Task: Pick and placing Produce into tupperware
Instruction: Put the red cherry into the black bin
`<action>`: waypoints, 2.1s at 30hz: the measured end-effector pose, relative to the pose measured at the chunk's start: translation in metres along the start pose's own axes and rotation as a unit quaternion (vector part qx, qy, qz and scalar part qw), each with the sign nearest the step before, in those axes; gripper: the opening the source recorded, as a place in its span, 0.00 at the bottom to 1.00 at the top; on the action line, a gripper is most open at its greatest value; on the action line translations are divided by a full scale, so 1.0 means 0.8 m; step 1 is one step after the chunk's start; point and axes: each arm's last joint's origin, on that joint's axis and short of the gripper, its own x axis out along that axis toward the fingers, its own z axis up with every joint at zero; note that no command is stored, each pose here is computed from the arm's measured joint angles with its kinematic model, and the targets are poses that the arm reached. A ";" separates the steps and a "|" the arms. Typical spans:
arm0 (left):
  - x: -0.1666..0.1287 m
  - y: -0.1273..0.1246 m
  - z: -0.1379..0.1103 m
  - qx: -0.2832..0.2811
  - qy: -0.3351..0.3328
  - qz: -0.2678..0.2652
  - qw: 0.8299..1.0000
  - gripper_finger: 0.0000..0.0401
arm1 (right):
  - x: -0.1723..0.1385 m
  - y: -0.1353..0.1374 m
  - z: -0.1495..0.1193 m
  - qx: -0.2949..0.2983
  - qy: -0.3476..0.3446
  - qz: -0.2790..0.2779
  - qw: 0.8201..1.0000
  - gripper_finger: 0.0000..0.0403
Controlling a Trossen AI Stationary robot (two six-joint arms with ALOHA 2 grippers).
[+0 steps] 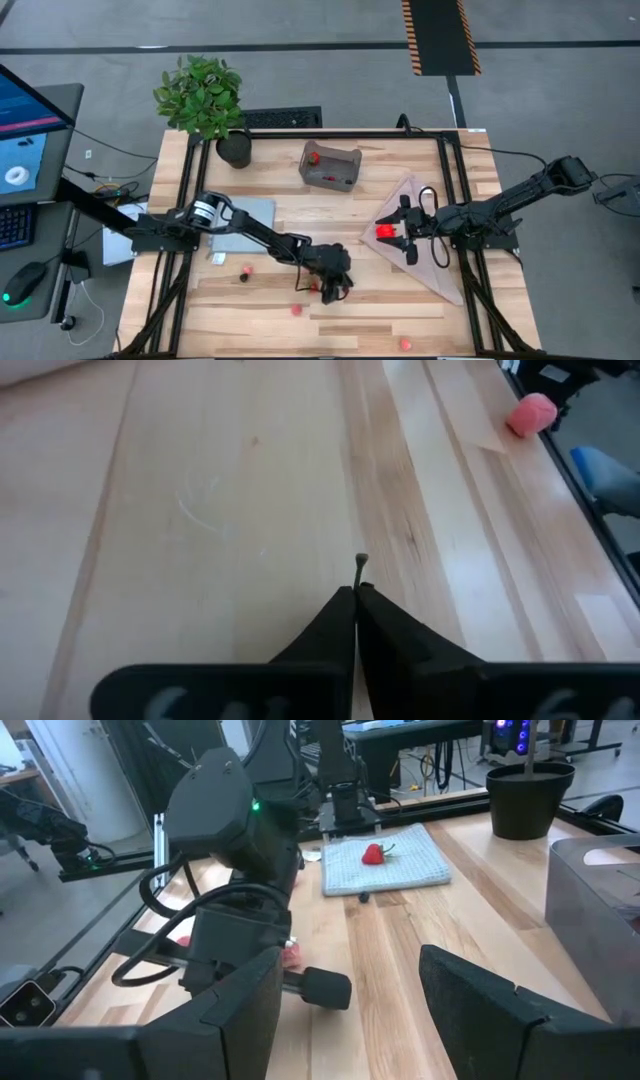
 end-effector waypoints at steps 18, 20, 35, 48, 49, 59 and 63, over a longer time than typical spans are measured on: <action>-0.094 0.052 0.075 0.023 -0.080 0.056 0.995 0.00 | 0.000 0.000 -0.001 0.000 0.003 0.000 1.000 0.65; -0.113 0.054 0.079 0.030 -0.092 0.077 0.992 0.00 | 0.000 0.000 -0.001 0.001 0.004 0.000 1.000 0.65; -0.222 0.152 0.112 0.018 -0.172 0.253 0.952 0.00 | 0.000 0.000 0.000 0.002 0.000 0.000 1.000 0.65; -0.272 0.231 0.108 -0.049 -0.181 0.326 0.927 0.00 | 0.000 0.000 0.000 0.000 0.002 0.000 1.000 0.65; -0.271 0.231 0.109 -0.048 -0.183 0.323 0.927 0.00 | 0.000 0.000 0.000 0.000 0.003 0.000 1.000 0.65; -0.265 0.226 0.108 -0.062 -0.185 0.320 0.927 0.00 | 0.000 0.000 0.000 0.000 0.003 0.000 1.000 0.65; -0.264 0.224 0.109 -0.078 -0.194 0.336 0.918 0.02 | 0.000 0.000 0.000 0.000 0.003 0.000 1.000 0.65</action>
